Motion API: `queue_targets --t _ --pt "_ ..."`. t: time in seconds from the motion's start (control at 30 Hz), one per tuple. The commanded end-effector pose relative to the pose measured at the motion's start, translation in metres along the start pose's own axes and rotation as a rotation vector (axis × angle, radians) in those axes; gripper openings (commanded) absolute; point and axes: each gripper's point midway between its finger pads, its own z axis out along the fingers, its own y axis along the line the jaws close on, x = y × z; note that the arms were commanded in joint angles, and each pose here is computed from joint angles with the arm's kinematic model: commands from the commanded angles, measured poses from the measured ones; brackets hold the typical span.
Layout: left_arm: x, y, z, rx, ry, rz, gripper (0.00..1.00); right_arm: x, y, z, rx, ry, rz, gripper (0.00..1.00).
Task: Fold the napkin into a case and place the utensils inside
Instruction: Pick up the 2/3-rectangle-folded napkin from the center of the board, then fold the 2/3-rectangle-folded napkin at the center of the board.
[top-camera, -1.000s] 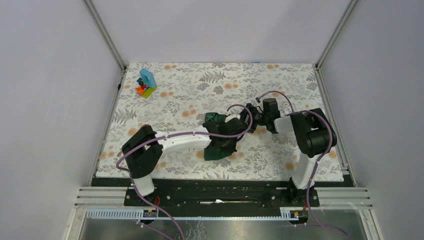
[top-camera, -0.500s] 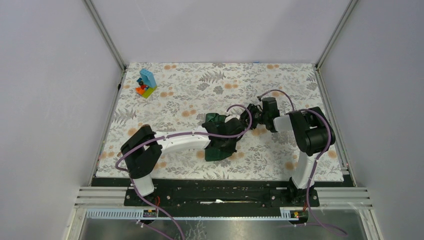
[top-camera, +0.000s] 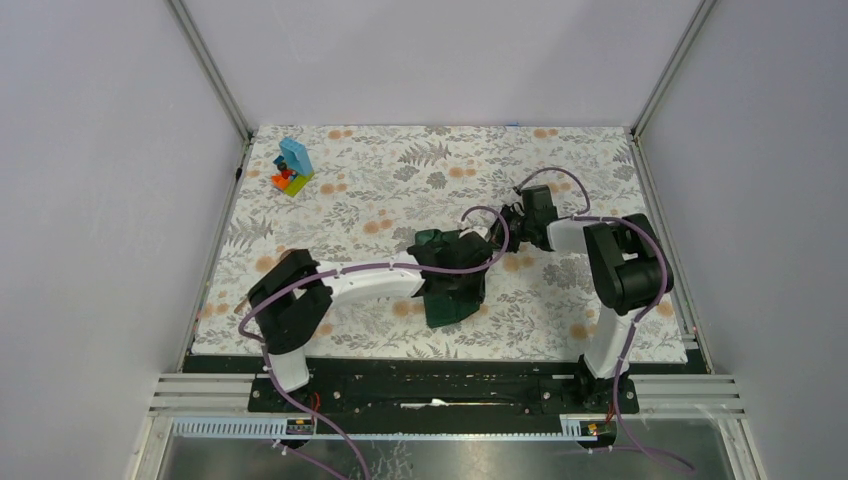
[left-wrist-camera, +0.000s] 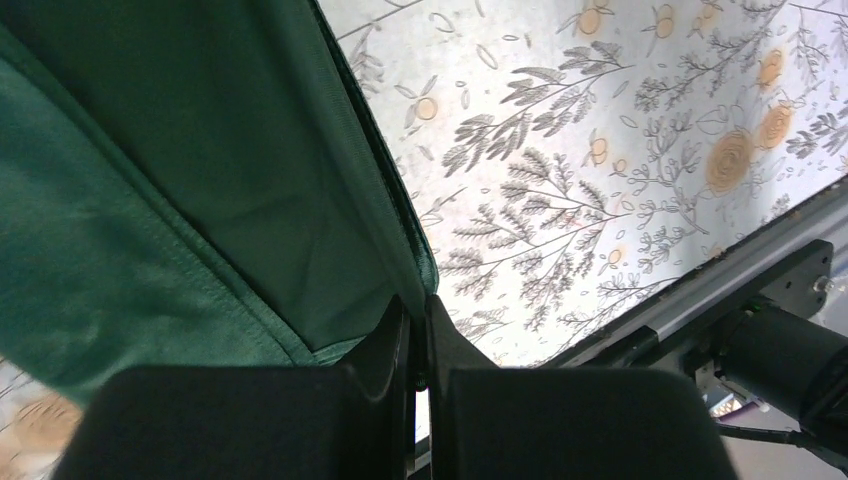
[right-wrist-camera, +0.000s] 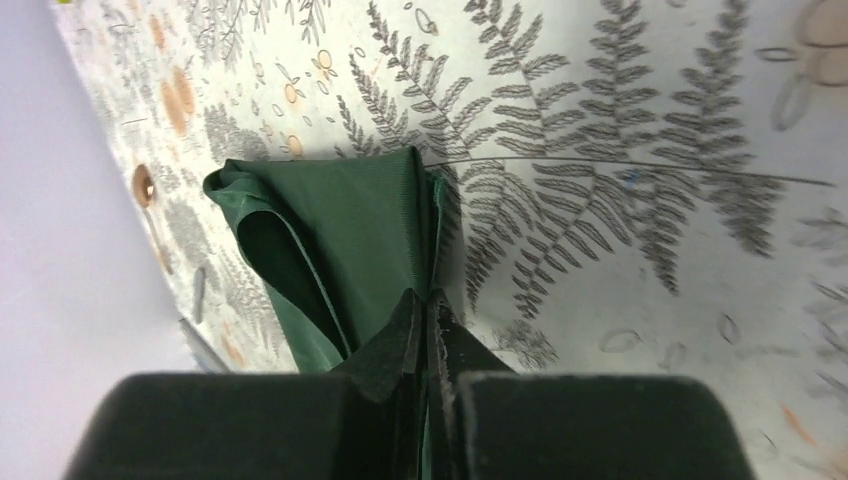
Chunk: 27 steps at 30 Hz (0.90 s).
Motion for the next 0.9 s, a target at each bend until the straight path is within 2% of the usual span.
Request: queue_targets --t 0.0,0.17,0.3,0.87 --pt "-0.010 -0.041 0.010 0.168 -0.007 -0.009 0.00 -0.024 -0.008 -0.034 0.157 -0.087 -0.123 0.00" --pt "-0.015 -0.056 0.016 0.244 -0.023 0.002 0.00 -0.030 -0.006 -0.060 0.246 -0.093 -0.201 0.00" --pt "-0.013 -0.068 0.013 0.335 -0.036 -0.003 0.00 -0.027 -0.001 -0.062 0.265 -0.067 -0.202 0.00" --pt "0.001 -0.030 -0.021 0.467 -0.172 -0.069 0.00 0.004 0.064 -0.023 0.350 -0.077 -0.087 0.00"
